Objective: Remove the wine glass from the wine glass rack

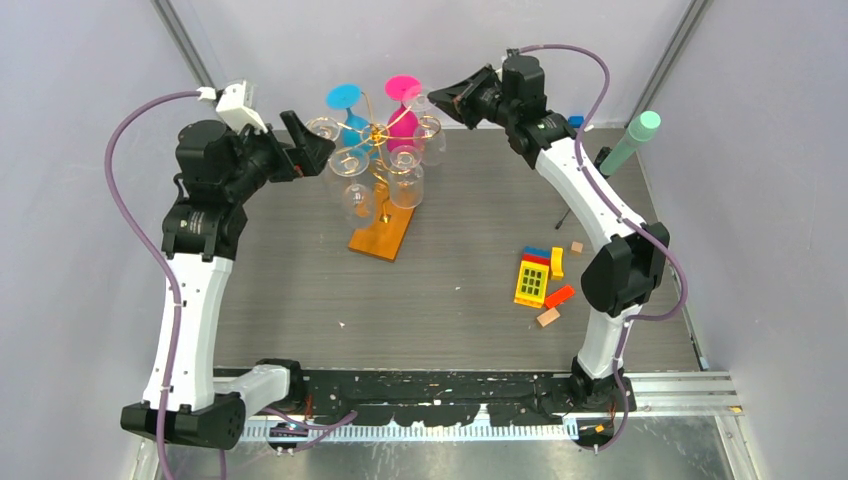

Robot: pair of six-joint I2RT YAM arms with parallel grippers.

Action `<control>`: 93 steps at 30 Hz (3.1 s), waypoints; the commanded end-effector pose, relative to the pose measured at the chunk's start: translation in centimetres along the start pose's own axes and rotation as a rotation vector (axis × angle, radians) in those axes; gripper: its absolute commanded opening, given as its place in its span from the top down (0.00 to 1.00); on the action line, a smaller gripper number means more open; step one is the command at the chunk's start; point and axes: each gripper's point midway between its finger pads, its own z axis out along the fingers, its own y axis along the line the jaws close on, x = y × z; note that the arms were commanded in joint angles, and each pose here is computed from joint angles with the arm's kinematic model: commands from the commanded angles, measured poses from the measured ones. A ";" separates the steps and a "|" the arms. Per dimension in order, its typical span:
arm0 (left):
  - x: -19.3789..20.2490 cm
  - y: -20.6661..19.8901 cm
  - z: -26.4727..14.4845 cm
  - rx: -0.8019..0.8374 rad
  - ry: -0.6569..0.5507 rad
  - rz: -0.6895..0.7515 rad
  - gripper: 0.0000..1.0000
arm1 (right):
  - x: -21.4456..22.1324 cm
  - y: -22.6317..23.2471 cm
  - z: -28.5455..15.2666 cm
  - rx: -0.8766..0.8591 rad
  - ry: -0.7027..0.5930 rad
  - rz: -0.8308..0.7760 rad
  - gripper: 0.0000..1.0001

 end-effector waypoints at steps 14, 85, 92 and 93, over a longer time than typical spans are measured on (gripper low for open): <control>-1.1 -9.7 -0.5 0.449 0.007 0.108 0.00 | -3.8 4.4 -8.2 0.017 -0.291 -0.068 1.00; -6.2 -25.2 8.9 0.829 -0.532 0.086 1.00 | -1.7 11.7 -21.5 -0.206 -0.364 -0.090 0.14; -11.7 -21.7 7.9 0.606 -0.653 -0.201 1.00 | -1.4 10.5 -21.5 -0.198 -0.373 -0.119 0.07; -12.4 -20.9 7.7 0.561 -0.662 -0.267 1.00 | -1.1 10.0 -21.3 -0.195 -0.359 -0.114 0.06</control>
